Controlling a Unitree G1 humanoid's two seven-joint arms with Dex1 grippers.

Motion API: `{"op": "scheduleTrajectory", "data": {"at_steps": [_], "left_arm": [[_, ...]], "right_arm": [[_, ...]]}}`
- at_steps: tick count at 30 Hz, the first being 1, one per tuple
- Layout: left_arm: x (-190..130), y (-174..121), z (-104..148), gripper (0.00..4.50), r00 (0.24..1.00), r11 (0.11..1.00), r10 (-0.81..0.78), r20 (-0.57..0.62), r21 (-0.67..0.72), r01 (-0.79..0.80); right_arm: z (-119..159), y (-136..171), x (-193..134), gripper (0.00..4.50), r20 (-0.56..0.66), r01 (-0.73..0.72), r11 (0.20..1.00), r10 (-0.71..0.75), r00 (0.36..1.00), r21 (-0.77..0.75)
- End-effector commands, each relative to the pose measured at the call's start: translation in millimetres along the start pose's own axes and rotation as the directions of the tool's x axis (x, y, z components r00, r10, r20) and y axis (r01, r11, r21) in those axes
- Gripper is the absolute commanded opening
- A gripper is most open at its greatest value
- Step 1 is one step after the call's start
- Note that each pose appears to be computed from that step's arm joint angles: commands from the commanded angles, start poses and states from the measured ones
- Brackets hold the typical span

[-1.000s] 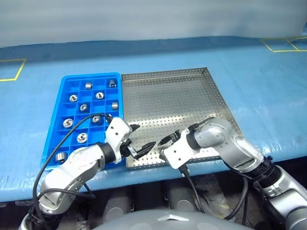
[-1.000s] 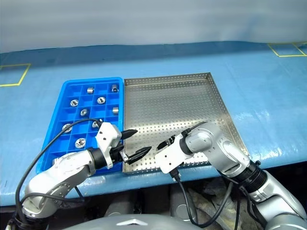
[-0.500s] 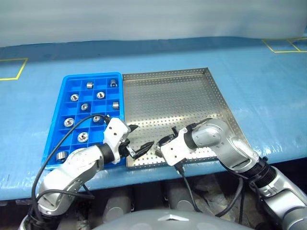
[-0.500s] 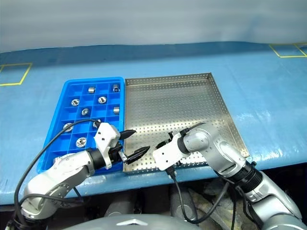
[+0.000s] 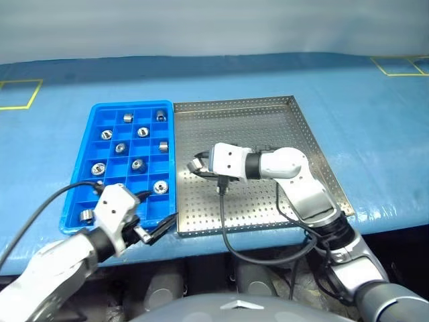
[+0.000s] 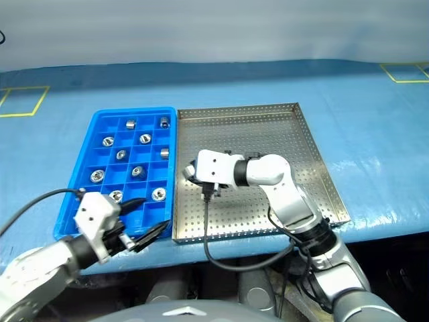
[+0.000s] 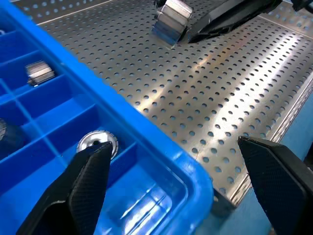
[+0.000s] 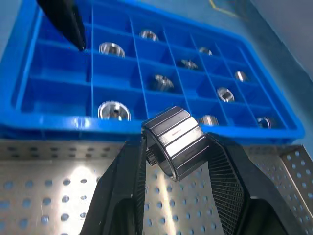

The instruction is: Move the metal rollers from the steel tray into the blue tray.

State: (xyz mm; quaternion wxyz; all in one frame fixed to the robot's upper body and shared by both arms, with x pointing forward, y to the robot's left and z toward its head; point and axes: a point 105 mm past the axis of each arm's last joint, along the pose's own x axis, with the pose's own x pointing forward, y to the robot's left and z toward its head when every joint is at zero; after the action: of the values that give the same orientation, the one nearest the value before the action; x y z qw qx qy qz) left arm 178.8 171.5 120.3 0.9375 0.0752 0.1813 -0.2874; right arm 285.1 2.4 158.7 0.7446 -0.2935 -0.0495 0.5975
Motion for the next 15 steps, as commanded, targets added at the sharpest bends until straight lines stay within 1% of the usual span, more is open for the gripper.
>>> {"op": "scheduleTrajectory", "data": {"at_steps": [1, 5, 8, 12, 15], "left_arm": [[-22.2, 7.8, 17.9, 4.5, 0.996, 0.995, 0.068, 0.058, 0.064, -0.072], [-37.7, 10.5, 11.5, 4.5, 0.994, 0.994, 0.107, 0.036, 0.032, -0.108], [-38.7, 5.3, 7.0, 4.5, 0.994, 0.994, 0.106, 0.038, -0.003, -0.106], [-38.5, -3.4, -0.3, 4.5, 0.994, 0.994, 0.103, 0.036, -0.046, -0.102], [-40.4, -5.4, -2.6, 4.5, 0.993, 0.992, 0.115, 0.035, -0.057, -0.113]], "right_arm": [[23.8, 0.3, 7.8, 1.47, 0.125, -0.029, 0.999, 0.024, 0.992, 0.043], [37.3, 15.7, 25.0, 1.47, 0.203, -0.138, 0.988, 0.121, 0.972, 0.07], [39.7, 26.5, 37.9, 1.47, 0.239, -0.204, 0.973, 0.174, 0.955, 0.107], [39.0, 40.6, 54.0, 1.47, 0.263, -0.26, 0.954, 0.215, 0.94, 0.149], [39.9, 42.8, 59.9, 1.47, 0.281, -0.273, 0.948, 0.22, 0.934, 0.166]]}}
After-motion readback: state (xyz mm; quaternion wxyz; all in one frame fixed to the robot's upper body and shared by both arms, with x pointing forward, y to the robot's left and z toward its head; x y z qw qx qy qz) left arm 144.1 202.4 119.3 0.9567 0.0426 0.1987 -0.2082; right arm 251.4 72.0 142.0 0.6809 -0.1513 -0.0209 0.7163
